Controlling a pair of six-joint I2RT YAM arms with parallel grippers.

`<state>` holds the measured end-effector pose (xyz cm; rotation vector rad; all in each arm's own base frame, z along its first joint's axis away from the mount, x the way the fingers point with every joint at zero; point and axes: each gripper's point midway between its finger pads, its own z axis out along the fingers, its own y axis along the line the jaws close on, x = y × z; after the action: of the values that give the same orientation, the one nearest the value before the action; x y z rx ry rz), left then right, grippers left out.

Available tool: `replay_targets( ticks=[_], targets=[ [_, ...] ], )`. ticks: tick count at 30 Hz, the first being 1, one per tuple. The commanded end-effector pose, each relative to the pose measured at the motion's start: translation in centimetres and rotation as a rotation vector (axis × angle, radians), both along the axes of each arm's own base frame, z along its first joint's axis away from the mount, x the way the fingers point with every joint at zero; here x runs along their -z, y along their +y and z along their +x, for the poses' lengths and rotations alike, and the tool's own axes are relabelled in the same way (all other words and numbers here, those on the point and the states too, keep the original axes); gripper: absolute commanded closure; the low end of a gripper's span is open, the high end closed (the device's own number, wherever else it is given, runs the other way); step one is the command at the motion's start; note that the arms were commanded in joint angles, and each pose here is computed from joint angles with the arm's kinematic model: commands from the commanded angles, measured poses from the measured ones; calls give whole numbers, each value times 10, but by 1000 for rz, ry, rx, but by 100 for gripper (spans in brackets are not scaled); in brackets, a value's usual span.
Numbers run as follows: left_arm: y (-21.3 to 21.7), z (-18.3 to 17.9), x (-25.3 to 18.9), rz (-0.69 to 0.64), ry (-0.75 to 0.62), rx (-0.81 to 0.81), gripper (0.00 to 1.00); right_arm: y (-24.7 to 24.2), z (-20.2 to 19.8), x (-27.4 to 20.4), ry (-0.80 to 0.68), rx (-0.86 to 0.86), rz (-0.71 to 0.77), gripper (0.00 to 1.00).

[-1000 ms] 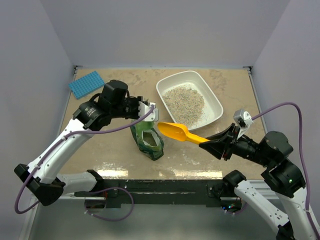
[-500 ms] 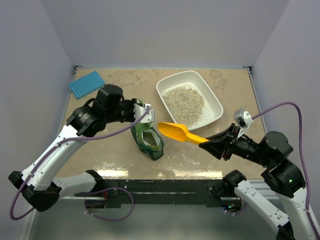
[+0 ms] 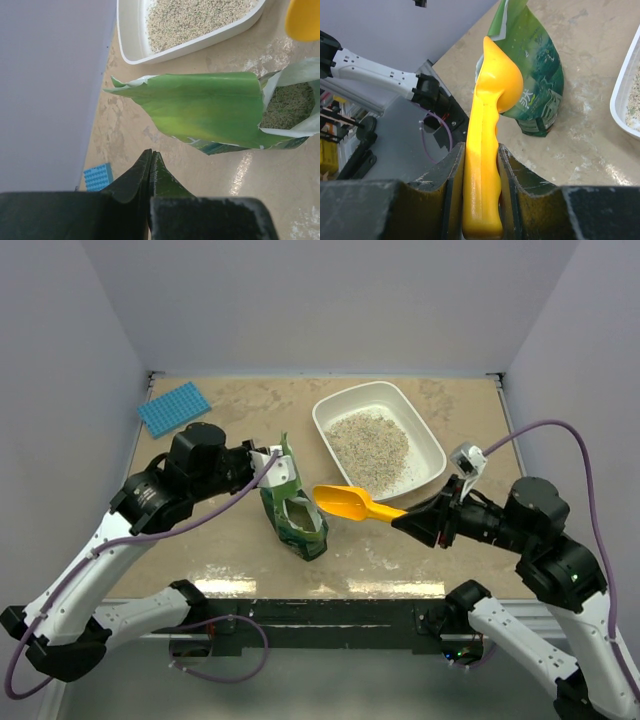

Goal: Fill the litter box with clean litter

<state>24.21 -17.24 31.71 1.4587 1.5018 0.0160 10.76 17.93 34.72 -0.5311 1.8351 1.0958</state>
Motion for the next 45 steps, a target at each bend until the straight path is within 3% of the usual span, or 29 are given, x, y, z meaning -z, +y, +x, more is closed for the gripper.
replay_targets(
  ticks=[1,11,19,39,45],
  targets=[
    [-2,-5,-9,-142,25,-77,100,10,0,-12,48,-54,-9,100],
    [12,6,-15,-391,161,-424,100,21,14,-25,125,-55,-20,100],
    [35,-2,-9,-460,187,-578,100,26,23,-13,187,-50,-46,100],
    [37,8,14,-492,193,-658,100,50,25,14,265,-105,-135,100],
    [32,9,15,-502,204,-651,100,76,23,28,303,-114,-207,100]
  ],
)
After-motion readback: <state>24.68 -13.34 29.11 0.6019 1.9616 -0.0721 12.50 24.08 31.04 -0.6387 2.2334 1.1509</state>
